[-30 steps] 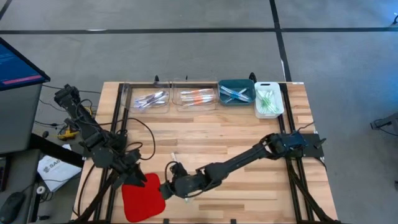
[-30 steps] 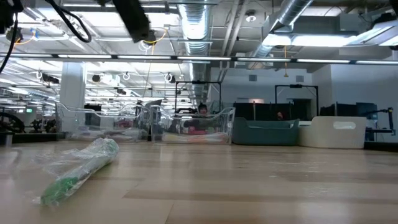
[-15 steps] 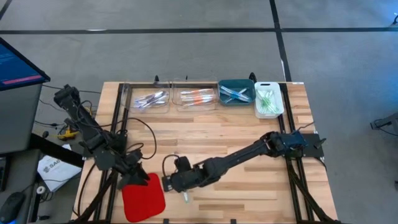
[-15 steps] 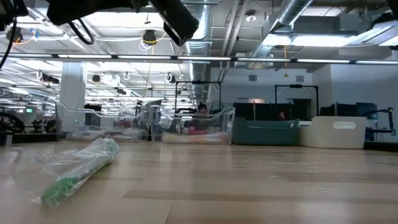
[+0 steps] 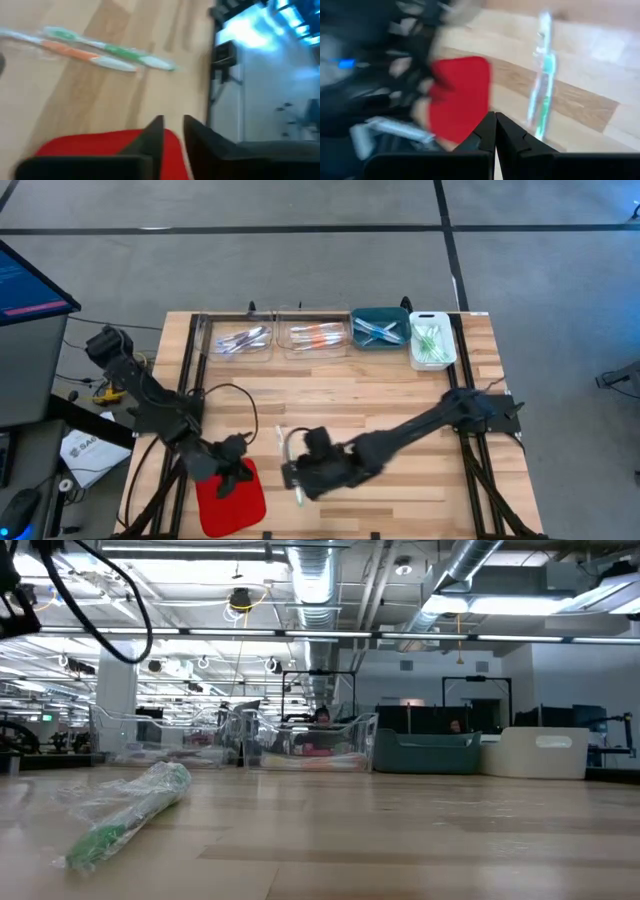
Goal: Pick & Place Toothbrushes
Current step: Adjust the colored toothbrushes
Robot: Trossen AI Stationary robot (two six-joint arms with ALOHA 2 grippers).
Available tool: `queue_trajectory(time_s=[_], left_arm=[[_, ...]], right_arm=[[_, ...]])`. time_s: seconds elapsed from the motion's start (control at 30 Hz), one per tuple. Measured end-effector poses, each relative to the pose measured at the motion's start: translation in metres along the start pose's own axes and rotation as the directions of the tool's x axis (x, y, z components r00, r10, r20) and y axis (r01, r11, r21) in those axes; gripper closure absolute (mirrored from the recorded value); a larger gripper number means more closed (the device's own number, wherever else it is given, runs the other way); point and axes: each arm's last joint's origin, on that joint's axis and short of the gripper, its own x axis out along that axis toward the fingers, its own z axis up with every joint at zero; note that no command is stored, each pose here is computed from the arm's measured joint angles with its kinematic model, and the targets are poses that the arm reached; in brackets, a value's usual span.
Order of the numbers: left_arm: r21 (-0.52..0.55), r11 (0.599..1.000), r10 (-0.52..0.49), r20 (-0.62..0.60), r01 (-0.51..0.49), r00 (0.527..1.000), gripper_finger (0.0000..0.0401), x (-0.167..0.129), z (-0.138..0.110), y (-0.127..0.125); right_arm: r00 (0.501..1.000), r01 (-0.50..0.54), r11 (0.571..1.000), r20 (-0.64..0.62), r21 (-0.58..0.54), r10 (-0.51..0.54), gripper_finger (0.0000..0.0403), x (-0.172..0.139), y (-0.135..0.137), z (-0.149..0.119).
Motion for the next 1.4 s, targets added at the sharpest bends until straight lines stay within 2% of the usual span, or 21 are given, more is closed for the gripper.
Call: queue_trajectory(time_s=[0.1, 0.2, 0.33, 0.47, 0.57, 0.8, 1.03, 1.33, 1.4], left_arm=[[0.041, 0.997, 0.062, -0.013, -0.061, 0.998, 0.0388, 0.015, -0.003, 0.005], [0.085, 0.992, 0.093, -0.034, -0.089, 0.995, 0.0396, 0.027, -0.005, 0.009], [0.135, 0.989, 0.071, -0.095, -0.058, 0.993, 0.04, 0.045, -0.006, 0.011], [0.17, 0.985, 0.049, -0.167, -0.02, 0.985, 0.0401, 0.067, -0.007, 0.017], [0.176, 0.984, 0.073, -0.214, -0.035, 0.974, 0.0401, 0.082, -0.01, 0.026], [0.228, 0.973, 0.091, -0.202, -0.044, 0.975, 0.0401, 0.1, -0.003, 0.025], [0.256, 0.959, 0.17, -0.162, -0.125, 0.972, 0.0401, 0.125, 0.017, 0.034], [0.267, 0.955, 0.174, -0.148, -0.13, 0.973, 0.0401, 0.148, 0.047, 0.038], [0.278, 0.947, 0.2, -0.114, -0.162, 0.973, 0.0401, 0.151, 0.058, 0.041]], right_arm=[[0.999, -0.037, 0.995, 0.023, -0.087, 0.039, 0.0403, -0.041, 0.005, -0.001], [0.995, -0.084, 0.988, 0.04, -0.128, 0.09, 0.0403, -0.065, 0.008, -0.003], [0.976, -0.189, 0.973, 0.08, -0.135, 0.201, 0.0403, -0.095, 0.018, 0.003], [0.967, -0.217, 0.962, 0.099, -0.165, 0.235, 0.0403, -0.095, 0.021, 0.002], [0.958, -0.241, 0.957, 0.12, -0.162, 0.262, 0.0403, -0.099, 0.024, 0.0], [0.931, -0.297, 0.93, 0.15, -0.215, 0.332, 0.0403, -0.118, 0.031, -0.001], [0.902, -0.329, 0.901, 0.188, -0.283, 0.389, 0.0403, -0.143, 0.043, 0.015], [0.875, -0.351, 0.865, 0.205, -0.358, 0.439, 0.0403, -0.174, 0.053, 0.032], [0.878, -0.34, 0.864, 0.205, -0.372, 0.433, 0.0403, -0.177, 0.051, 0.035]])
